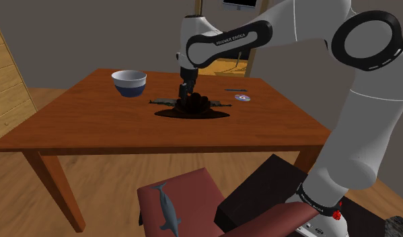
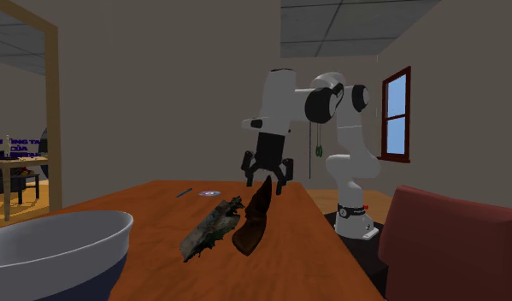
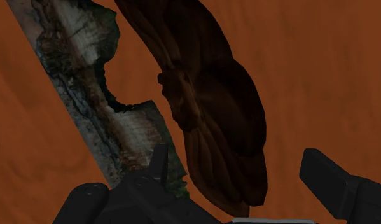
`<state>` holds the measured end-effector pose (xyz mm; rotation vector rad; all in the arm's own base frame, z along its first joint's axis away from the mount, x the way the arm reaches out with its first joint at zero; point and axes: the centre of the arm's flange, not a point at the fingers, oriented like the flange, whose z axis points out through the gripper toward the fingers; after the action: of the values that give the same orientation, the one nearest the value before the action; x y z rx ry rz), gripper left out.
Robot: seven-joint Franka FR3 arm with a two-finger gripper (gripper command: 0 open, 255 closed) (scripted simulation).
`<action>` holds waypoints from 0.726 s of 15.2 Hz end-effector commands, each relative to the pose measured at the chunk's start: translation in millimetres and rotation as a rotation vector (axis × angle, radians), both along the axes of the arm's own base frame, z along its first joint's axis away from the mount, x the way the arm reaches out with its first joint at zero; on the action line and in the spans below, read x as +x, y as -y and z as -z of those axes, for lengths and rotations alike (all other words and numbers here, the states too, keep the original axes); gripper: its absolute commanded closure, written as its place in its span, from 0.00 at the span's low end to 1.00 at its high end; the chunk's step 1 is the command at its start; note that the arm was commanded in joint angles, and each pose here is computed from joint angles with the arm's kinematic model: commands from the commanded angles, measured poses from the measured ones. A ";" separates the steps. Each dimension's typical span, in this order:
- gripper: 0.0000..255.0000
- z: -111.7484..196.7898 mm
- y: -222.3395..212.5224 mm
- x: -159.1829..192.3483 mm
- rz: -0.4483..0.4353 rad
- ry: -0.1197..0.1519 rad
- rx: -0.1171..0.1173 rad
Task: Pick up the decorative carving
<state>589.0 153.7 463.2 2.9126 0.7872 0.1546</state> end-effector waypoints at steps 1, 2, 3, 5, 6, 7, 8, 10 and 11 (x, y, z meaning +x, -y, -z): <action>1.00 2.0 0.3 0.5 0.000 0.000 0.000; 1.00 1.7 0.5 0.1 0.000 0.000 0.000; 1.00 1.6 0.5 0.1 0.000 0.000 0.000; 1.00 1.7 0.4 0.0 0.000 0.000 0.000; 1.00 1.7 0.4 0.1 0.000 0.000 0.000; 1.00 1.8 0.4 0.0 0.000 0.000 0.000; 1.00 1.9 0.4 -0.1 0.000 0.000 0.000; 1.00 2.3 -0.4 -0.1 0.000 0.000 0.000; 1.00 -3.0 -0.4 -0.1 0.000 0.000 0.000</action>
<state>588.9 153.9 463.9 2.9127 0.7867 0.1545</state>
